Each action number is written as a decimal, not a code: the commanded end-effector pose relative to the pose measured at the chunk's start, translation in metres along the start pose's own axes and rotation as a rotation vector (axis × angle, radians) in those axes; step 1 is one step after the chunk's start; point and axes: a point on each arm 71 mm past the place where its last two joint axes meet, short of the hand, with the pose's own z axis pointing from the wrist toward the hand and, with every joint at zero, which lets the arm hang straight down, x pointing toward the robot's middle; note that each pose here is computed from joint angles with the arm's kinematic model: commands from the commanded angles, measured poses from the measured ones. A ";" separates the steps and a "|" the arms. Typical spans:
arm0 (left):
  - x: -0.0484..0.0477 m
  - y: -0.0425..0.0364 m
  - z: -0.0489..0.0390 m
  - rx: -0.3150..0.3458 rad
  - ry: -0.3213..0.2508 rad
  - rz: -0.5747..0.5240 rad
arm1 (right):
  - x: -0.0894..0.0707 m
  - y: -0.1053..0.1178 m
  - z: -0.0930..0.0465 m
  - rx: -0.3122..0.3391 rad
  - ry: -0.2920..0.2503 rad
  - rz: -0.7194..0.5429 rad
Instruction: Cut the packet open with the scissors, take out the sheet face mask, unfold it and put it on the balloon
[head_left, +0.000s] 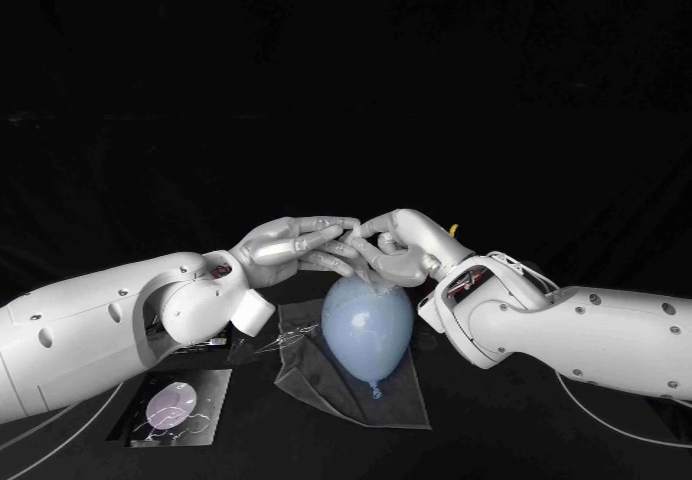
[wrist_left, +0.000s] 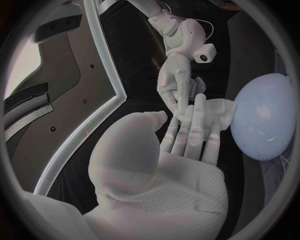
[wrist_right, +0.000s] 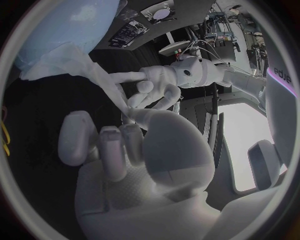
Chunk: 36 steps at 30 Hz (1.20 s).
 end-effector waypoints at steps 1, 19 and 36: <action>0.0032 -0.0043 0.0023 0.021 0.015 0.011 | 0.005 0.001 -0.001 -0.007 0.051 0.036; -0.0008 -0.0029 0.0018 0.003 -0.004 0.026 | 0.005 -0.010 -0.002 0.112 0.067 0.183; -0.0340 -0.0070 -0.0164 0.045 -0.175 0.117 | 0.005 -0.026 -0.007 0.224 0.164 0.561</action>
